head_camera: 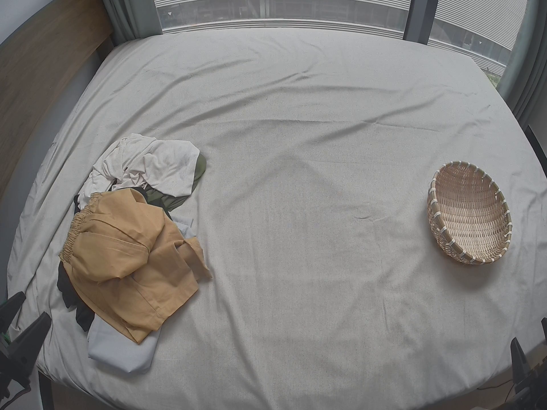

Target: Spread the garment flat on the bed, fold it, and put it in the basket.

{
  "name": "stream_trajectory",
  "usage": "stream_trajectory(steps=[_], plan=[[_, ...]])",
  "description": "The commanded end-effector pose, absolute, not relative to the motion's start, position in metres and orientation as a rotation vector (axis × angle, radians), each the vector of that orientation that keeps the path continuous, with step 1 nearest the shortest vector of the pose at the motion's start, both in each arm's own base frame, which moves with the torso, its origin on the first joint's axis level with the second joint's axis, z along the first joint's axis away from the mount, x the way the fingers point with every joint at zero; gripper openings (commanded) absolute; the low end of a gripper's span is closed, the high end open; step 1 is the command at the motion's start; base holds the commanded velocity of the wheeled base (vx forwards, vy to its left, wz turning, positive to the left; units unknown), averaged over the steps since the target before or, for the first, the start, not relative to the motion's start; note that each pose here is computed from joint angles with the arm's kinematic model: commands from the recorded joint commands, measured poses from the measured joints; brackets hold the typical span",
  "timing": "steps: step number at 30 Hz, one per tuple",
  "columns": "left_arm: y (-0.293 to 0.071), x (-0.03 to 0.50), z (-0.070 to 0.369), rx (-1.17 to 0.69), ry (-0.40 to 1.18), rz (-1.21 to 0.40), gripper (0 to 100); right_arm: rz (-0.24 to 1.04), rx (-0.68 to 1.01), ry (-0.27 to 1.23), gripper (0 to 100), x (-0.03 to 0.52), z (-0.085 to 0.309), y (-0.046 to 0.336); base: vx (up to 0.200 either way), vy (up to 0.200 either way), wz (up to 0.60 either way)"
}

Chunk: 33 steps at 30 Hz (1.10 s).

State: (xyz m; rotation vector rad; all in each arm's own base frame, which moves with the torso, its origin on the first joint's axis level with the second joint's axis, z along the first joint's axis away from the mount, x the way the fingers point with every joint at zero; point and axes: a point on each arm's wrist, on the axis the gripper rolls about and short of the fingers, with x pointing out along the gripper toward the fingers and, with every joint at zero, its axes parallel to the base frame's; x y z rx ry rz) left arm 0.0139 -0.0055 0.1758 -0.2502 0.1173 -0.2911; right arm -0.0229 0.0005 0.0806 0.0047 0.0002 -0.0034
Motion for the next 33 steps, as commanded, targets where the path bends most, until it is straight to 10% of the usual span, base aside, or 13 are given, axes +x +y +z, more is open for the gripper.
stream_trajectory(steps=[1,33], plan=[[-0.008,0.027,0.176,-0.273,0.189,-0.296,100,-0.003,0.005,0.002,100,-0.023,0.076,0.000,0.000,0.000,0.00],[-0.018,0.078,0.160,-0.444,0.372,-0.339,100,-0.003,0.005,0.002,100,-0.023,0.076,0.000,0.000,0.000,0.00]])
